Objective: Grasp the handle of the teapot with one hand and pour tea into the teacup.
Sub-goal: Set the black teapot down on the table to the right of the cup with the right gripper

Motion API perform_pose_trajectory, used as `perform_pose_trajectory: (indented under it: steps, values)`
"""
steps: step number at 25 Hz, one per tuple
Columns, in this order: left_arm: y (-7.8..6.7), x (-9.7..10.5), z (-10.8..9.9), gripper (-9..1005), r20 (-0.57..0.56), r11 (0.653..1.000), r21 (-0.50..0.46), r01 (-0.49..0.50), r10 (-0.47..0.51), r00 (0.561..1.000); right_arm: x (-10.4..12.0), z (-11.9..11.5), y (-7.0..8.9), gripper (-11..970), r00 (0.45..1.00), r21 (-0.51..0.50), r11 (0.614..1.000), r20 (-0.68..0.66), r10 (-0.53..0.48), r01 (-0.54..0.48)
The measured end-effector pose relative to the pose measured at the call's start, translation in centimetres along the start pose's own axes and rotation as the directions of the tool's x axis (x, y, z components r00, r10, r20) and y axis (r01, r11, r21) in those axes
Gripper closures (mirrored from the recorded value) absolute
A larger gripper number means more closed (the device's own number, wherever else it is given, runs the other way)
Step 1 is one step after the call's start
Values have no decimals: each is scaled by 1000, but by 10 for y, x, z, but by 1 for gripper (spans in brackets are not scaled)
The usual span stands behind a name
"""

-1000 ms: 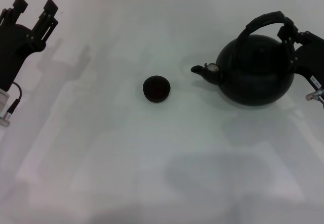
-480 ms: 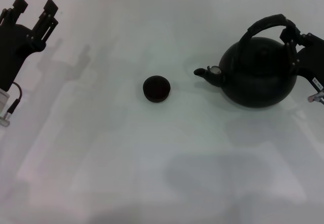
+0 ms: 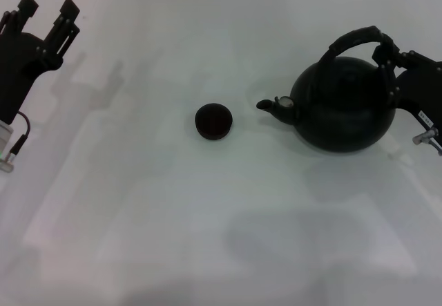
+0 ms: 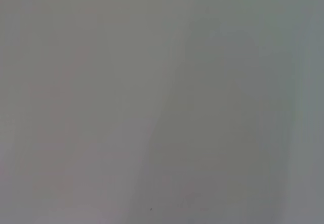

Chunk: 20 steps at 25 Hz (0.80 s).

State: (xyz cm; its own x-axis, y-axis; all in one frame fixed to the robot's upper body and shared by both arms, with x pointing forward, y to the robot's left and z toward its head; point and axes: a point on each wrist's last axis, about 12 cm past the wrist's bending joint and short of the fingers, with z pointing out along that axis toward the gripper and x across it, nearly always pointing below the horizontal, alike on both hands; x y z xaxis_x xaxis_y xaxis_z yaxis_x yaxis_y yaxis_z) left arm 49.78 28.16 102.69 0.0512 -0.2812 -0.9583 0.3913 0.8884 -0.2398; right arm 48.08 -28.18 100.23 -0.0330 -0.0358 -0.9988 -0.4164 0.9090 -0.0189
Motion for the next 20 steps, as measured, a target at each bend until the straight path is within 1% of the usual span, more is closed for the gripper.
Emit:
perform_pose_trajectory:
  steps: [11,14,20]
  values:
    - [0,0,0,221,0,1000,0,0,0,1000,0,1,1,715,1000,3,1000,-2,13,-13]
    - [0,0,0,221,2,1000,-2,0,0,1000,0,1,1,656,1000,5,1000,1,27,-27]
    - [1,0,0,221,3,1000,-4,0,0,1000,-2,0,-2,539,994,8,994,14,108,-108]
